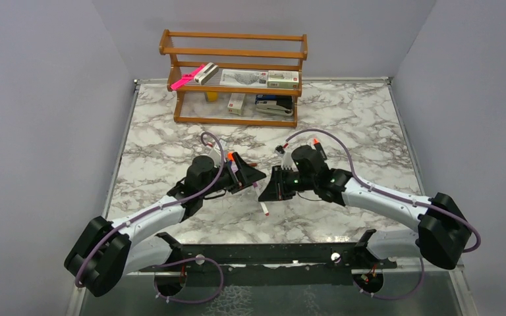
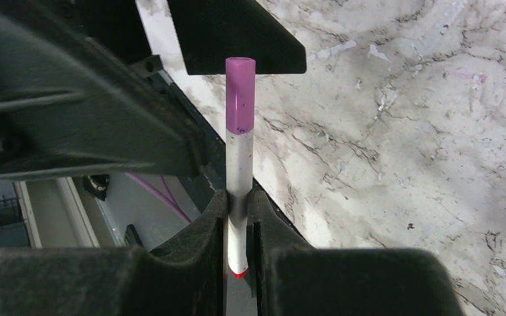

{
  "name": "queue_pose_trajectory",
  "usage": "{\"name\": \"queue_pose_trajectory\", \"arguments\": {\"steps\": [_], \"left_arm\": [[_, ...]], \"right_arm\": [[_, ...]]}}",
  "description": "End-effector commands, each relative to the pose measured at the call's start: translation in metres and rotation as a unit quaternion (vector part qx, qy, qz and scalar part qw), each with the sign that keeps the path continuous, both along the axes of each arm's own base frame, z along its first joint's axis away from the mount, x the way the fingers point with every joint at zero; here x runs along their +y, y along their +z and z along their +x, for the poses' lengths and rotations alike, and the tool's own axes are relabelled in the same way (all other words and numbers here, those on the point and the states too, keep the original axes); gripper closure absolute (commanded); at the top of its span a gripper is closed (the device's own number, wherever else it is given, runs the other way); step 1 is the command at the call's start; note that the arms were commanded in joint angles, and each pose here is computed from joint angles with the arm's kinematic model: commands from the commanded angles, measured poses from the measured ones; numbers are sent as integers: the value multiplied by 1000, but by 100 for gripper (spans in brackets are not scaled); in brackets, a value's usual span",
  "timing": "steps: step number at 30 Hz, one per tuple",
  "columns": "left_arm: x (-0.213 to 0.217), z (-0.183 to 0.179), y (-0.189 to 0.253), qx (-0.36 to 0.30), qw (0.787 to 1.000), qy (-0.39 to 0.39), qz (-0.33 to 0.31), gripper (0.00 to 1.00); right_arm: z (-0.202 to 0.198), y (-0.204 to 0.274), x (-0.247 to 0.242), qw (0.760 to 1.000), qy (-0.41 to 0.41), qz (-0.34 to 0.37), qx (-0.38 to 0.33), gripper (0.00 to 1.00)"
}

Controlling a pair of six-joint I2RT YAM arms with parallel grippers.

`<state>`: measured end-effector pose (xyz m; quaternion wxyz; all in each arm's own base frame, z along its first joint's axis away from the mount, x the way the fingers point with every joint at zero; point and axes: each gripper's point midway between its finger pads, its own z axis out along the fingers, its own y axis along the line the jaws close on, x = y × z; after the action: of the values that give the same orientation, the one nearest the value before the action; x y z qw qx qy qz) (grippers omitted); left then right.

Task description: Open the pen caps

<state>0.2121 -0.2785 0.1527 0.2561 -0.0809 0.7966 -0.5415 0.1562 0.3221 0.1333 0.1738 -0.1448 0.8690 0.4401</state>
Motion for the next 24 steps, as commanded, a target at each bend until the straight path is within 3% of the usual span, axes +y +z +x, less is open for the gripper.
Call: {"name": "queue_pose_trajectory", "arguments": {"steps": [1,17,24], "left_arm": [[3,6,11,-18,999,26,-21,16],[-3,0,4,-8,1000,14,-23,50],[-4,0,0,-6,1000,13,-20,59]], "right_arm": [[0,20,6,999,-3,38,-12,99],[7,23,4,999,-29,37,-17,99],[10,25,5,998,-35,38,-20,99]]}}
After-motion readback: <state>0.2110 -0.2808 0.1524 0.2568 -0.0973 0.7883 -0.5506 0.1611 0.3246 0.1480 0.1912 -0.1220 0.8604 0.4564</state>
